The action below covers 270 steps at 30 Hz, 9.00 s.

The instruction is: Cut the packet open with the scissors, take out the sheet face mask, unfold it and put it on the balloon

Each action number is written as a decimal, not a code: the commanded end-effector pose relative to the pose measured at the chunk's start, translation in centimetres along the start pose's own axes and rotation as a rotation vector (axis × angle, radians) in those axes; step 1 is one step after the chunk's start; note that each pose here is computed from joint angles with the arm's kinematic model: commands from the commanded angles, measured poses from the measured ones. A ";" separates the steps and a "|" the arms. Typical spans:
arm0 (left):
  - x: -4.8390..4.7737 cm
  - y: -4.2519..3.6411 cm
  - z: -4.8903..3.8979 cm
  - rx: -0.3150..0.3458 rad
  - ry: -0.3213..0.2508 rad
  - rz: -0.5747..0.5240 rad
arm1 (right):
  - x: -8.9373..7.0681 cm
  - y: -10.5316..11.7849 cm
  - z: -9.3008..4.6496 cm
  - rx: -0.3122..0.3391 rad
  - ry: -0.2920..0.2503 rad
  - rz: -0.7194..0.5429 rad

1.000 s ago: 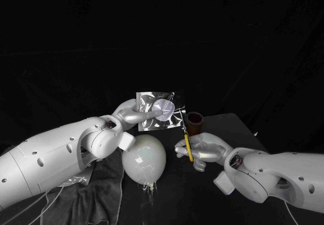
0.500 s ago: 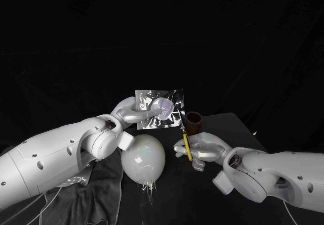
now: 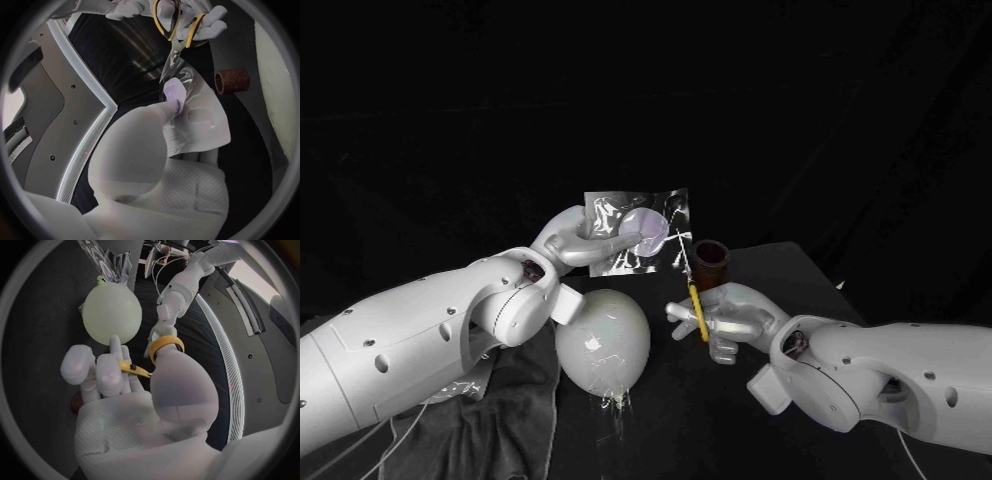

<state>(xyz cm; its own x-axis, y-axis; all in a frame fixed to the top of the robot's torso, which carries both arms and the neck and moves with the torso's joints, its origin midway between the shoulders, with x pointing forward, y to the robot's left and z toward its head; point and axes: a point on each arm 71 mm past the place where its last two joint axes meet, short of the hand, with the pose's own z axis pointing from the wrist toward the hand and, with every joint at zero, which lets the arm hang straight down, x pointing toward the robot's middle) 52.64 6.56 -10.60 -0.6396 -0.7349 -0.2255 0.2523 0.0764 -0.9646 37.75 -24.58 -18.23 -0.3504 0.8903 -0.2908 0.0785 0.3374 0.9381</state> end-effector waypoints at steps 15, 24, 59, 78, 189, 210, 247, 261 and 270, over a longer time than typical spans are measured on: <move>0.36 -0.29 -0.04 0.031 0.002 0.006 | -0.1 0.4 0.2 -0.044 -0.035 0.025; 0.43 -0.29 -0.06 0.031 0.003 0.004 | 0.0 0.5 0.2 -0.046 -0.034 0.025; 0.85 -0.34 -0.11 0.103 0.017 0.139 | 0.6 0.8 0.4 -0.039 -0.023 0.044; 1.16 -0.22 -0.27 0.101 0.019 0.122 | 0.5 1.3 1.1 -0.058 -0.058 0.070; 1.32 -0.69 -0.90 0.292 -0.025 0.295 | -0.6 2.8 0.8 -0.053 -0.082 0.108; 1.70 -0.85 -0.96 0.319 -0.008 0.360 | -1.2 4.4 1.2 -0.052 -0.069 0.111; 1.63 -0.56 -0.83 0.288 0.008 0.341 | -2.1 4.3 0.9 -0.029 -0.101 0.110; 1.12 -0.44 -0.89 0.312 0.008 0.403 | -2.2 4.3 0.7 0.006 -0.045 0.099; 1.09 -0.36 -0.88 0.319 0.026 0.430 | -2.8 4.2 0.6 0.036 -0.044 0.094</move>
<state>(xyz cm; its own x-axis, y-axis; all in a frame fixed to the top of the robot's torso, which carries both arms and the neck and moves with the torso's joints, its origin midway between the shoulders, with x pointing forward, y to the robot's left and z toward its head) 51.52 6.66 -10.70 -0.4376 -0.6896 -0.5771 0.6762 0.1706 -0.7167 39.60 -25.57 -13.64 -0.2702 0.9411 -0.2034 0.1394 0.2472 0.9589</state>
